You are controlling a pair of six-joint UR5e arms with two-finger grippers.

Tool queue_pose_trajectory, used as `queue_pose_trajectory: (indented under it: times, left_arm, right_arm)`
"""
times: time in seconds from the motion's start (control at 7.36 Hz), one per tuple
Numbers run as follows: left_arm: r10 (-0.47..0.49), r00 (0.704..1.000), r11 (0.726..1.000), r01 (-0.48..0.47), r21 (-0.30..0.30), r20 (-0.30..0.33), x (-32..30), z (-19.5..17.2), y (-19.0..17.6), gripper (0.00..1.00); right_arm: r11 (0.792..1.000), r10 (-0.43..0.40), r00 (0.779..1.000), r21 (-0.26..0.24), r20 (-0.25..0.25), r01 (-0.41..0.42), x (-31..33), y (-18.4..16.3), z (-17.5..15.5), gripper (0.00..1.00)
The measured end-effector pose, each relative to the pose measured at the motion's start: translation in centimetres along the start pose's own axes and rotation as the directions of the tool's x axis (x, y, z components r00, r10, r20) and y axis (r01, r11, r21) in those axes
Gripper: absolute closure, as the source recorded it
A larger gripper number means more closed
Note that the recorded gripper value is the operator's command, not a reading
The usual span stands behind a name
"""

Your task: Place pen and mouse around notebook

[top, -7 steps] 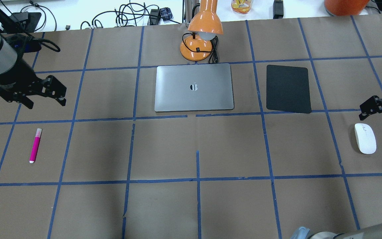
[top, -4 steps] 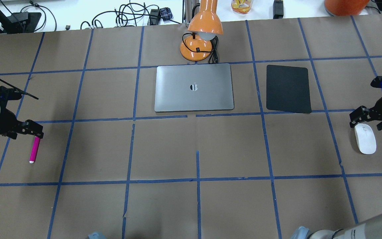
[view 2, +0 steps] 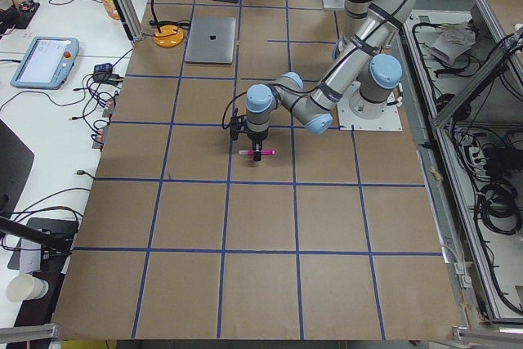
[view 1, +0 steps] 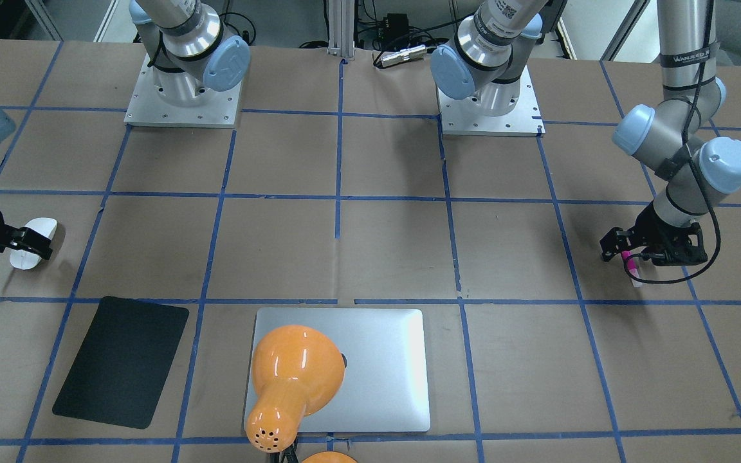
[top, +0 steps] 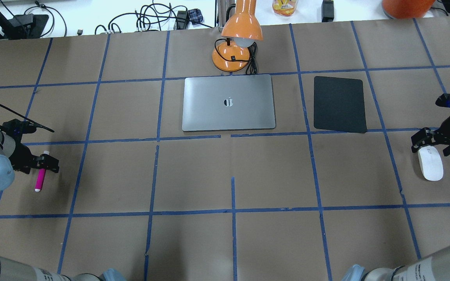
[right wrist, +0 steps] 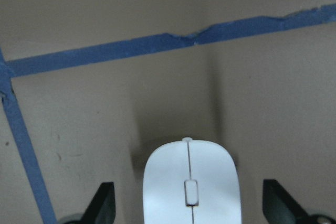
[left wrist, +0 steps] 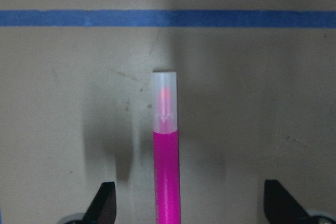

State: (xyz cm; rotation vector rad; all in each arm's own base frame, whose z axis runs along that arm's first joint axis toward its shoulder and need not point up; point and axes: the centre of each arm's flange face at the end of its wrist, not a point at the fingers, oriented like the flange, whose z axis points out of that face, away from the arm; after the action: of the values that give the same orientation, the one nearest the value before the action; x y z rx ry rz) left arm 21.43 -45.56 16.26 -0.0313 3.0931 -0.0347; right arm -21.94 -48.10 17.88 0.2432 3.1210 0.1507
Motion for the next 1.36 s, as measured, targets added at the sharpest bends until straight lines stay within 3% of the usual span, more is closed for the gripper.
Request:
queue_pose_trajectory:
  times: [0.54,0.81,0.95,1.22,1.36]
  left_arm:
    - [-0.001,1.000,1.000,0.001,0.013,0.009,0.0,0.0,-0.1,1.00]
    - [0.000,1.000,1.000,-0.001,0.021,0.009,0.4,-0.6,-0.3,1.00]
    - [-0.008,1.000,1.000,0.008,0.019,0.004,0.8,-1.1,-0.3,1.00]
    - [-0.099,0.995,0.995,0.099,0.002,-0.015,3.8,-2.3,-0.8,1.00]
    - [-0.175,0.984,0.985,0.175,-0.011,-0.022,6.6,-3.0,-1.2,1.00]
  right_arm:
    - [0.999,-0.006,1.000,-0.034,-0.017,0.006,-0.1,0.7,0.7,0.07]
    - [0.999,-0.010,1.000,-0.041,-0.014,0.010,-0.2,0.9,1.0,0.26]
    - [0.999,-0.012,1.000,-0.042,-0.014,0.012,-0.2,0.9,1.0,0.42]
    - [0.999,-0.012,1.000,-0.043,-0.013,0.011,-0.1,1.0,1.0,0.61]
    - [0.999,-0.011,1.000,-0.042,-0.014,0.010,-0.1,1.0,0.9,0.63]
